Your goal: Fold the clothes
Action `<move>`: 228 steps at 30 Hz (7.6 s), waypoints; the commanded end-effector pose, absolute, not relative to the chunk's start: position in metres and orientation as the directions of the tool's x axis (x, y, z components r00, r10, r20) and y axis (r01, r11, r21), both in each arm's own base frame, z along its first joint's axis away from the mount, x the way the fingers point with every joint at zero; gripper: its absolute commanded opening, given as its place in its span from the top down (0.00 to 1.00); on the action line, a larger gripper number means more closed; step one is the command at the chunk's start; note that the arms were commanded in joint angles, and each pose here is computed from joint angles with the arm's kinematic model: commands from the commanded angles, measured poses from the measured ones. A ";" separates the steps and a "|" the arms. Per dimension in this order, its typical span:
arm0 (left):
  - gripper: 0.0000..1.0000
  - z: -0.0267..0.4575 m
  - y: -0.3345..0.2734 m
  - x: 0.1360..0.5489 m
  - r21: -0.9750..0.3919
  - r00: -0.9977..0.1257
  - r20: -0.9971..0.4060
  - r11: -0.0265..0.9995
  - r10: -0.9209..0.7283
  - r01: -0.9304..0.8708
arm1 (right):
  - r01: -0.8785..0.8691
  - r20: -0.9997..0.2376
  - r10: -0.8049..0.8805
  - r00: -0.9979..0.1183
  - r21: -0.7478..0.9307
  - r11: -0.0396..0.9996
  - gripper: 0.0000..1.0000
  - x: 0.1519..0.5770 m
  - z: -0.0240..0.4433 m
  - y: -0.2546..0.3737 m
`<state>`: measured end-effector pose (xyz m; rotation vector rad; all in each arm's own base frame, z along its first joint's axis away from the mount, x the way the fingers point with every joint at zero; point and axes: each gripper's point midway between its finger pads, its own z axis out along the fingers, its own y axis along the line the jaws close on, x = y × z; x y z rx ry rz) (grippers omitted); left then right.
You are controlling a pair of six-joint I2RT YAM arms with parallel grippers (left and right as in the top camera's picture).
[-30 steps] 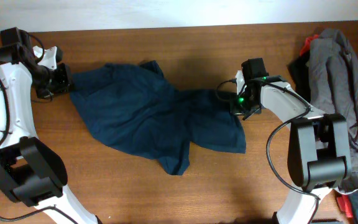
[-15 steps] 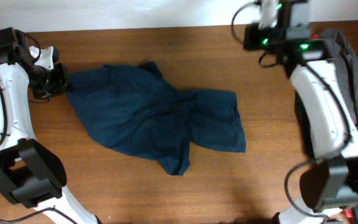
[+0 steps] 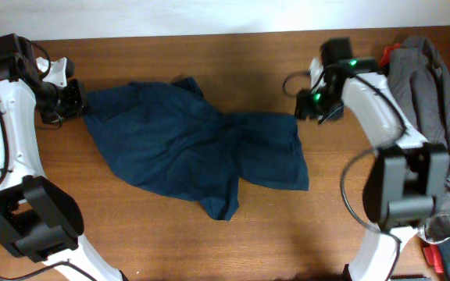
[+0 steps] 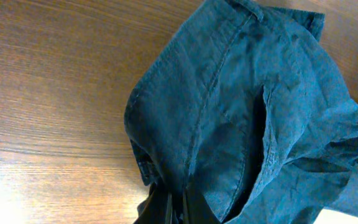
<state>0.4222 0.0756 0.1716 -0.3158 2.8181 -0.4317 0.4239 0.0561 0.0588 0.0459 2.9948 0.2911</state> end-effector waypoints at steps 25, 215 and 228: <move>0.99 0.198 0.079 0.423 -0.303 -0.922 -0.305 0.942 -0.238 -0.143 | -0.062 -0.396 0.070 -0.915 0.312 0.948 0.96 0.475 0.116 0.058; 0.99 0.136 0.006 0.426 -0.241 -0.980 -0.193 0.970 -0.050 -0.002 | -0.168 -0.148 -0.081 -0.986 0.806 0.568 0.56 0.397 0.090 0.261; 0.98 0.136 0.006 0.426 -0.240 -0.979 -0.196 0.971 -0.049 -0.001 | -0.210 -0.097 -0.251 -0.963 0.853 0.477 0.32 0.342 0.104 0.227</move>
